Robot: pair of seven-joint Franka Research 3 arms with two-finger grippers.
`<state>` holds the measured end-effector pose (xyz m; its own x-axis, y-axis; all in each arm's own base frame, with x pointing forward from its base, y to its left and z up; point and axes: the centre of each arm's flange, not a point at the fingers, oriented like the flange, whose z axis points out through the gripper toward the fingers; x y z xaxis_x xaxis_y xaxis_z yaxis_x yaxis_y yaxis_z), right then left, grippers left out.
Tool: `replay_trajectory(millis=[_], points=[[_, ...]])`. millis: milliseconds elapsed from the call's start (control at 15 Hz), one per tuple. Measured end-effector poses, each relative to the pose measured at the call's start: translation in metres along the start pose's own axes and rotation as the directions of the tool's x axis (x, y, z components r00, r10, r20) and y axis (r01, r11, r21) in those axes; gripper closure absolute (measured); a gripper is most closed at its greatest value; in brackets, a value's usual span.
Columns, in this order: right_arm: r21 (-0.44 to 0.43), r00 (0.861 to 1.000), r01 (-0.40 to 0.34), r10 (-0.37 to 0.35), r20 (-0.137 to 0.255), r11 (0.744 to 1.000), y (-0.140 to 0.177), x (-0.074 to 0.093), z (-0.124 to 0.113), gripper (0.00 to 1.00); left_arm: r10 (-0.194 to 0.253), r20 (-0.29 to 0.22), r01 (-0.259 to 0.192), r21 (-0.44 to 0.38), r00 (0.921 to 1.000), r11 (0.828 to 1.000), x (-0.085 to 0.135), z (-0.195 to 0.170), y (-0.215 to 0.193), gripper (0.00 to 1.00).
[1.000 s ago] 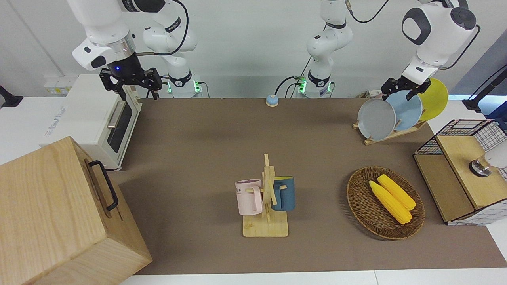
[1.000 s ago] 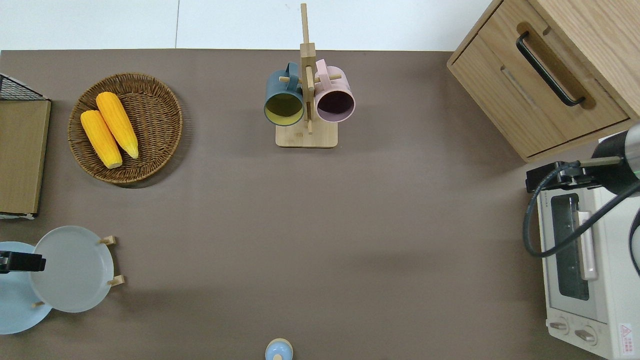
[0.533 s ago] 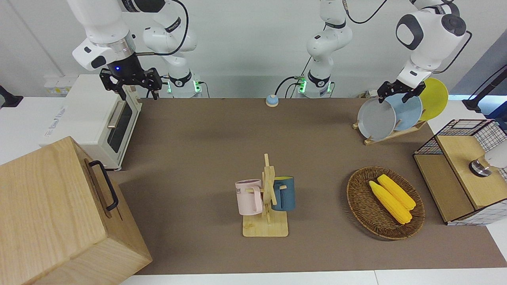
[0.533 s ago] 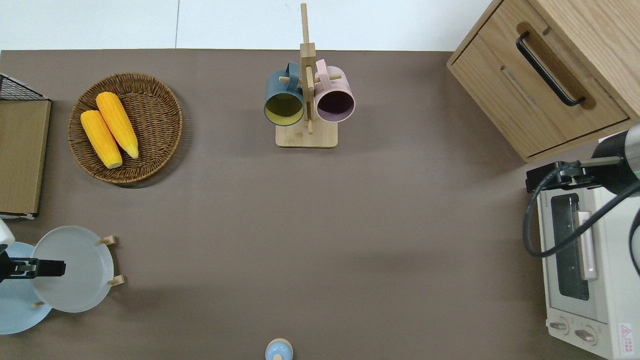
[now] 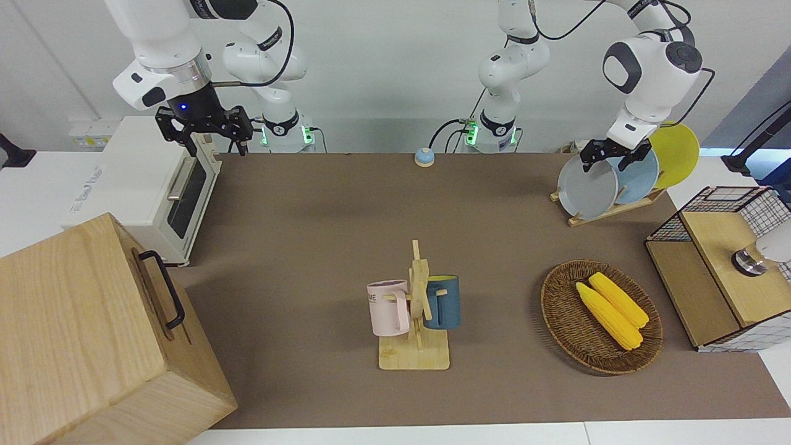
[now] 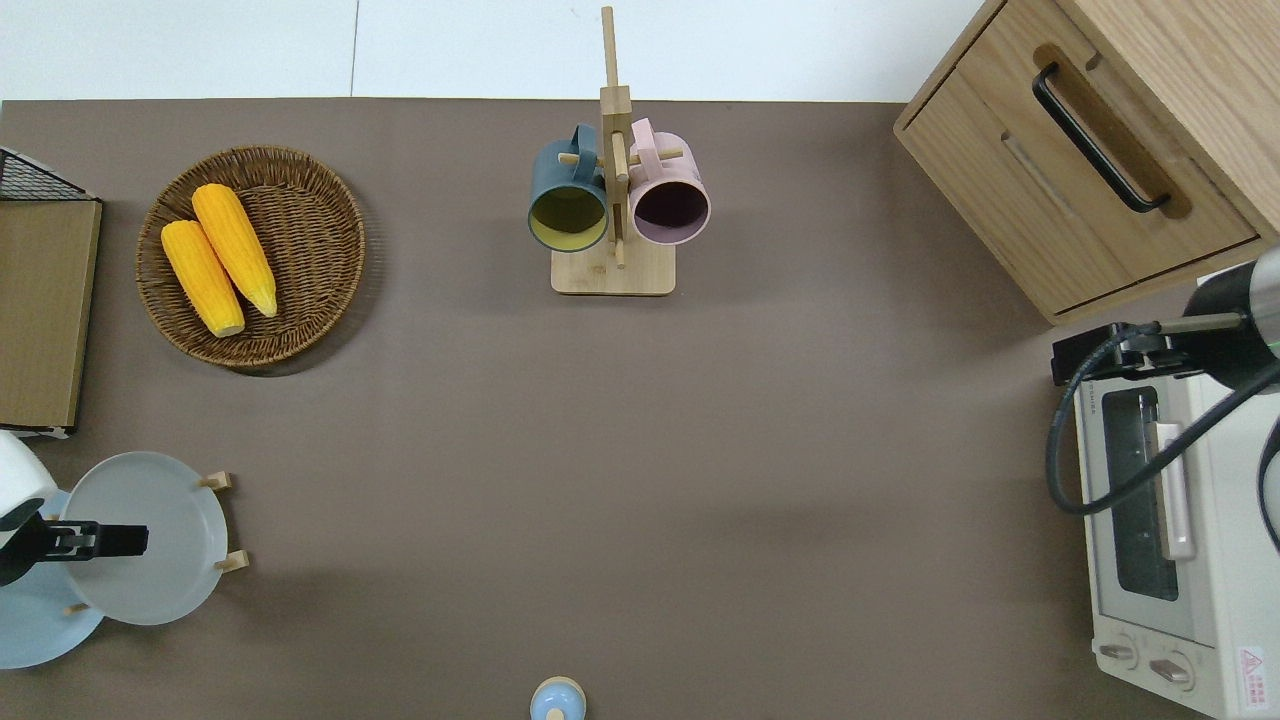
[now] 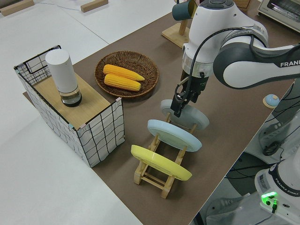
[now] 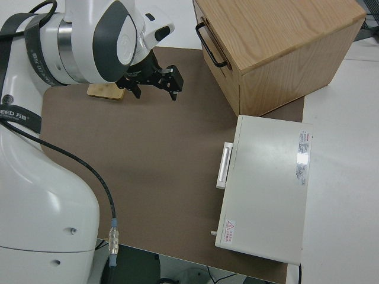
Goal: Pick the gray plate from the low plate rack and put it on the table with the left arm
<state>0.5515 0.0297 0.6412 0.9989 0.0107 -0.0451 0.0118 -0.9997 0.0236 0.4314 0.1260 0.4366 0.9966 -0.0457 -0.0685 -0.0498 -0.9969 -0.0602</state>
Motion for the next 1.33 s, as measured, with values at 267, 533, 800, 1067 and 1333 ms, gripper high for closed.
replay_trajectory(millis=[267, 533, 800, 1067, 1333], points=[[0.000, 1.000, 0.000, 0.000, 0.000, 1.000, 0.000, 0.000, 0.000, 0.01, -0.001, -0.003, 0.001, 0.002, 1.0000, 1.000, -0.001, -0.001, 0.000, 0.10], [0.000, 1.000, 0.000, 0.000, 0.000, 1.000, 0.000, 0.000, 0.000, 0.01, -0.002, -0.005, 0.002, 0.004, 1.0000, 1.000, -0.002, -0.002, 0.000, 0.55], [0.000, 1.000, 0.000, 0.000, 0.000, 1.000, 0.000, 0.000, 0.000, 0.01, -0.005, -0.016, 0.005, 0.009, 0.9999, 1.000, -0.002, -0.006, -0.001, 0.90], [0.000, 1.000, 0.000, 0.000, 0.000, 1.000, 0.000, 0.000, 0.000, 0.01, -0.005, -0.017, 0.005, 0.010, 0.9998, 1.000, -0.003, -0.006, -0.001, 0.90], [0.000, 1.000, 0.000, 0.000, 0.000, 1.000, 0.000, 0.000, 0.000, 0.01, -0.002, -0.023, 0.002, 0.017, 0.9997, 1.000, -0.004, -0.013, 0.002, 0.91]])
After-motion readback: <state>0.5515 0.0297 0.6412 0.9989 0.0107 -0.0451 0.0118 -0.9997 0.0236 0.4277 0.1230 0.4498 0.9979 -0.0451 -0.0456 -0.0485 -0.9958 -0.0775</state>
